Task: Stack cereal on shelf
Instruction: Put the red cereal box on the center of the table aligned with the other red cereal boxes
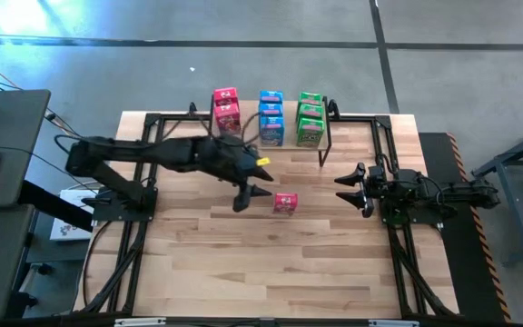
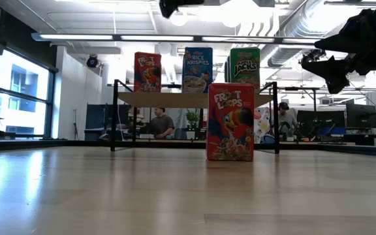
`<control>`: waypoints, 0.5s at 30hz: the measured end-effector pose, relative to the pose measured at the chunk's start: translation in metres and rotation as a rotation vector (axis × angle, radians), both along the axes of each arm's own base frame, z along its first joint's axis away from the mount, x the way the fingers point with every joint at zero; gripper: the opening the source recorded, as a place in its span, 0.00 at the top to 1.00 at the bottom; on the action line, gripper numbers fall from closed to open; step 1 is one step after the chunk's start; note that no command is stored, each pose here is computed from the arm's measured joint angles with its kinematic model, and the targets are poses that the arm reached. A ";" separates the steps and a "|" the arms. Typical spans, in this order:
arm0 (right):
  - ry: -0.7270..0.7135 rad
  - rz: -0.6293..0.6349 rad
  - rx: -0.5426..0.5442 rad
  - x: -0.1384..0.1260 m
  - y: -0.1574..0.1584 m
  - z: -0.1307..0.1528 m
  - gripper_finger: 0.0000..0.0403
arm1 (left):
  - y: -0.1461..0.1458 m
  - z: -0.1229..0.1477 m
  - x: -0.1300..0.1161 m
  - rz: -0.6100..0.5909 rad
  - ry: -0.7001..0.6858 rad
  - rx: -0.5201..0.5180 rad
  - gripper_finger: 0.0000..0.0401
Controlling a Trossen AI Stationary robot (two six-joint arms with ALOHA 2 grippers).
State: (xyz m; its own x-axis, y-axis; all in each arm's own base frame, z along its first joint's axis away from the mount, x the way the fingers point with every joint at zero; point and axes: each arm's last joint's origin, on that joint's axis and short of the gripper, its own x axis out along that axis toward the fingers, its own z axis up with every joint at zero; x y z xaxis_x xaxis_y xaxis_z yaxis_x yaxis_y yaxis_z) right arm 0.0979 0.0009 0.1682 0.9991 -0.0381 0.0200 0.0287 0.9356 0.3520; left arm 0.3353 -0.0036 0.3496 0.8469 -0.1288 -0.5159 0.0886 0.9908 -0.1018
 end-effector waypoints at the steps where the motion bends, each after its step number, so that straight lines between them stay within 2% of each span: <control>1: 0.000 0.000 0.000 0.000 0.000 0.000 0.38 | 0.000 -0.004 0.004 -0.001 0.012 0.000 0.51; 5: 0.000 0.000 0.000 0.000 0.000 0.000 0.38 | -0.001 -0.021 0.017 0.002 0.061 -0.006 0.49; 15: 0.000 0.000 0.000 0.000 0.000 0.000 0.38 | 0.000 -0.065 0.043 0.020 0.183 -0.027 0.36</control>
State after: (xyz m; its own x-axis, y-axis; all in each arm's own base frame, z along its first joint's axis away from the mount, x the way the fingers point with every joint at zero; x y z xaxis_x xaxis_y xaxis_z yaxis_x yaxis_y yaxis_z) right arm 0.0979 0.0009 0.1682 0.9991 -0.0381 0.0200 0.0287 0.9356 0.3520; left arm 0.3784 -0.0038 0.2848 0.7418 -0.1289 -0.6582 0.0468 0.9889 -0.1410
